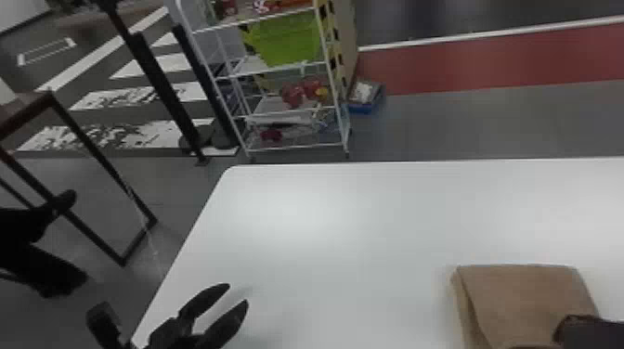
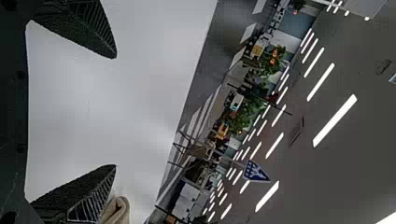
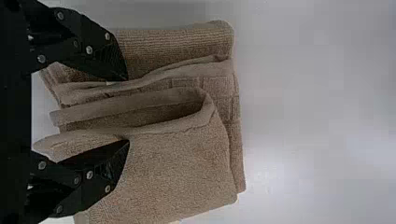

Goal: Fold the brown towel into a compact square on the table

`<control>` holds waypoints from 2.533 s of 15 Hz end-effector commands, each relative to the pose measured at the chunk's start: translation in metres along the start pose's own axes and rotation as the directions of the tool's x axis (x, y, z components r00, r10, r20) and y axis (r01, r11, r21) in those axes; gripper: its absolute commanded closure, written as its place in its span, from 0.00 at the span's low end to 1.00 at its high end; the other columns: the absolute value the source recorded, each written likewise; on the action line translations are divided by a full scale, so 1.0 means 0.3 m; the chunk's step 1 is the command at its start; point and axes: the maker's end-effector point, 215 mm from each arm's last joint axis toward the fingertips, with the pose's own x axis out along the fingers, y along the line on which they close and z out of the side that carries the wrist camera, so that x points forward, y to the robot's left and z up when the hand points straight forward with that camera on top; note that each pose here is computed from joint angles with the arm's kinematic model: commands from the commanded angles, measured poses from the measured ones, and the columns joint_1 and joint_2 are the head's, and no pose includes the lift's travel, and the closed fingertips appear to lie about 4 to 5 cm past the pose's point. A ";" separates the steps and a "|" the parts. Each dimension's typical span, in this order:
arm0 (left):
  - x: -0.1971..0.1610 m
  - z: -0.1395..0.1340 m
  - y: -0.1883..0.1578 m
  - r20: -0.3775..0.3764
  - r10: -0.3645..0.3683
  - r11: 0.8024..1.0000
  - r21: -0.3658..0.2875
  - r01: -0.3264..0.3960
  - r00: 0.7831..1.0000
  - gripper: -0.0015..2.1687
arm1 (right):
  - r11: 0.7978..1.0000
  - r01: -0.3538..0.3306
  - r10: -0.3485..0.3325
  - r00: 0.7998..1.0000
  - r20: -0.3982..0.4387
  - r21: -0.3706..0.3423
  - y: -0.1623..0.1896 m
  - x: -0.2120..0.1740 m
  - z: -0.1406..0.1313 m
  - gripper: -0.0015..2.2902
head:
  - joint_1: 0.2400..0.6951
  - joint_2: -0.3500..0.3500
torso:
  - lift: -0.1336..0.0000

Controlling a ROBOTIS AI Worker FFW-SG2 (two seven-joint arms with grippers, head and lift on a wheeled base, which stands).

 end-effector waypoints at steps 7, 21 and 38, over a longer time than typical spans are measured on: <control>0.046 0.003 -0.061 -0.008 -0.062 0.998 0.012 0.062 0.998 0.02 | 0.997 0.005 -0.010 0.997 0.070 0.081 -0.060 -0.017 0.033 0.71 | 1.00 1.00 | 0.09; 0.430 -0.162 -0.208 -0.158 -0.096 0.988 0.101 0.113 0.983 0.02 | 0.920 0.184 -0.276 0.931 0.238 0.346 -0.471 -0.293 0.059 0.92 | 1.00 0.71 | 0.09; 0.830 -0.226 -0.666 -0.174 -0.253 0.936 0.205 0.287 0.952 0.02 | 0.899 0.164 -0.309 0.895 0.322 0.407 -0.529 -0.356 0.162 0.92 | 1.00 0.39 | 0.09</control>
